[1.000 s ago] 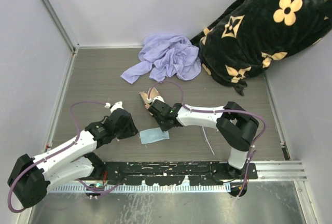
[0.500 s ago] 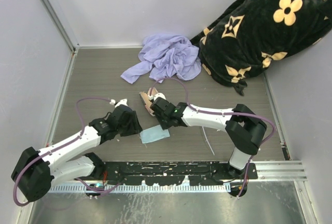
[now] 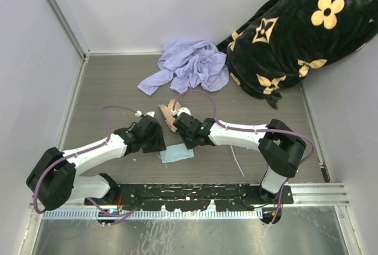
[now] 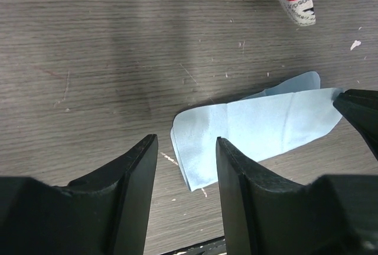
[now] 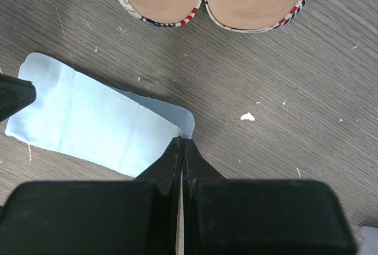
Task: Organize the sunglasses
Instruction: Fold the glasses cleaning cloth at the center of the board.
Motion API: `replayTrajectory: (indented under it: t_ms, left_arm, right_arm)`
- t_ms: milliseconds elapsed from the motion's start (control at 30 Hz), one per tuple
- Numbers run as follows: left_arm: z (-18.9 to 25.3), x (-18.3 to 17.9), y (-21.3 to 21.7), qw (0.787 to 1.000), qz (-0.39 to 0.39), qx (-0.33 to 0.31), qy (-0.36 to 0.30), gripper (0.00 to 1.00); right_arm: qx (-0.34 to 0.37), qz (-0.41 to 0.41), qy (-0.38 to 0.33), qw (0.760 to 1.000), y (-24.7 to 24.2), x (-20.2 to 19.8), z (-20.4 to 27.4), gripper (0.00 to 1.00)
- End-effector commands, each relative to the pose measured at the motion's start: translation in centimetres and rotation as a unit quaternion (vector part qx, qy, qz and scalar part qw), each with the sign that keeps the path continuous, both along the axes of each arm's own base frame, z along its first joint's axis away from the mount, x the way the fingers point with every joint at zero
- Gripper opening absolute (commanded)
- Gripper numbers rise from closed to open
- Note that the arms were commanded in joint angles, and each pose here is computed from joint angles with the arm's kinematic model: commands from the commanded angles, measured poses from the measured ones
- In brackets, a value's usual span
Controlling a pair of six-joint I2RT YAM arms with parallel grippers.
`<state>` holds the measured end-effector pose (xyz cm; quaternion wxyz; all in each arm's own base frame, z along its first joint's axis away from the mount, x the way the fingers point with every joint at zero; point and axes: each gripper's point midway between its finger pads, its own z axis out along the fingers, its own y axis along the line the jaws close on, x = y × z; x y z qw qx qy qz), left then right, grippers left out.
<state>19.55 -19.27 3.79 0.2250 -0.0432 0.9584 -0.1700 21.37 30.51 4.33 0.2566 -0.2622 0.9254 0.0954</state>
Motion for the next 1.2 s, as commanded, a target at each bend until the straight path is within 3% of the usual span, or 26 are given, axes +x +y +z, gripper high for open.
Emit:
replayTrajectory:
  t_ms: [0,400,1167]
  left_arm:
    - [1.8,2.2,-1.5,0.999,-0.014,-0.013,-0.033,0.45]
    - [0.0,1.2,-0.6,0.999,-0.025,0.024,0.001,0.39]
    - [-0.8,1.0,0.0,0.993,-0.038,0.108,0.010,0.37]
  right_arm:
    - [0.037,-0.011,-0.025,0.999,0.9,0.8,2.2,0.01]
    - [0.035,-0.011,-0.024,0.999,0.8,0.8,1.7,0.01]
    - [0.038,-0.015,-0.023,0.999,0.6,0.6,1.4,0.01]
